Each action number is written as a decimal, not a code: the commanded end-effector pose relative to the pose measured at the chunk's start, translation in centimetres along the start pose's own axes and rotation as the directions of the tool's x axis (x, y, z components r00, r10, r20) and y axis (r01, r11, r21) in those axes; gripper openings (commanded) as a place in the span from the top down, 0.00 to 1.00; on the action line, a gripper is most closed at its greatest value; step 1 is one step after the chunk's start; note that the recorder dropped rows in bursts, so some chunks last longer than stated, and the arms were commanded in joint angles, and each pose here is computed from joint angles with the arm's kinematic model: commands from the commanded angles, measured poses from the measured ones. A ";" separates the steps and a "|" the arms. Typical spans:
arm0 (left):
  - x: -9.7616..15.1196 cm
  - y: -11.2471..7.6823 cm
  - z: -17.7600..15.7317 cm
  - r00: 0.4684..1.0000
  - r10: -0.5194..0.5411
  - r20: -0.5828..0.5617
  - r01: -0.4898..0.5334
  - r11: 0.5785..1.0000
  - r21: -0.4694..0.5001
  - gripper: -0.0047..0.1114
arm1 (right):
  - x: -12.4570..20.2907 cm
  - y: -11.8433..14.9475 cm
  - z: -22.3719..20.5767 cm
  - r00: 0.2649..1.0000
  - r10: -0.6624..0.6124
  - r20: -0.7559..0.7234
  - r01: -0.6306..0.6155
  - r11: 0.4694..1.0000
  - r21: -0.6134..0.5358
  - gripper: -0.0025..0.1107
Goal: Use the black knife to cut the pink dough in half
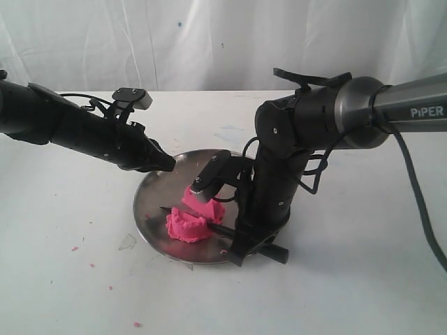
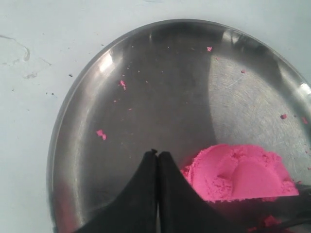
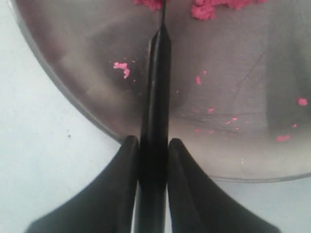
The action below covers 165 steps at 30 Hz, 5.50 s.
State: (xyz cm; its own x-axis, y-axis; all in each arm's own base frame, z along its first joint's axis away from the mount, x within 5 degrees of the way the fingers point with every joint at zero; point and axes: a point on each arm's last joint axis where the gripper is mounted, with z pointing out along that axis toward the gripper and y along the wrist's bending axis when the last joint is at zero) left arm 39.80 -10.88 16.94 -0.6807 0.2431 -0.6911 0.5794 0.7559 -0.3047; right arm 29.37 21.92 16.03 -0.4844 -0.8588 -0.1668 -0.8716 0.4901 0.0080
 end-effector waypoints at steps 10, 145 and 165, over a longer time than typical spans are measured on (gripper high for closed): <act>-0.7 -0.8 -0.7 1.000 -0.005 0.020 0.004 1.000 0.027 0.96 | -0.1 -1.2 -0.5 0.997 0.064 0.033 -0.067 0.991 0.116 0.98; 8.1 -16.8 -25.7 0.851 0.257 0.457 -0.173 0.960 -0.218 0.96 | 18.4 7.4 -22.3 0.145 0.330 0.933 -0.552 0.809 -0.201 0.98; 8.1 -16.8 -25.7 0.852 0.257 0.457 -0.174 0.961 -0.217 0.96 | 27.4 10.8 -9.1 0.116 0.104 0.988 -0.651 0.759 -0.004 0.98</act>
State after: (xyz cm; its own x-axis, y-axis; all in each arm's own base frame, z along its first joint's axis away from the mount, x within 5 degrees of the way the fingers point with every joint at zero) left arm 13.31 -5.95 33.26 -0.2221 0.1404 -0.9649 0.5734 0.8192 -0.0128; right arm 6.45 2.45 20.62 -0.1110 0.1097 -0.9877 -0.3428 0.9287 0.1417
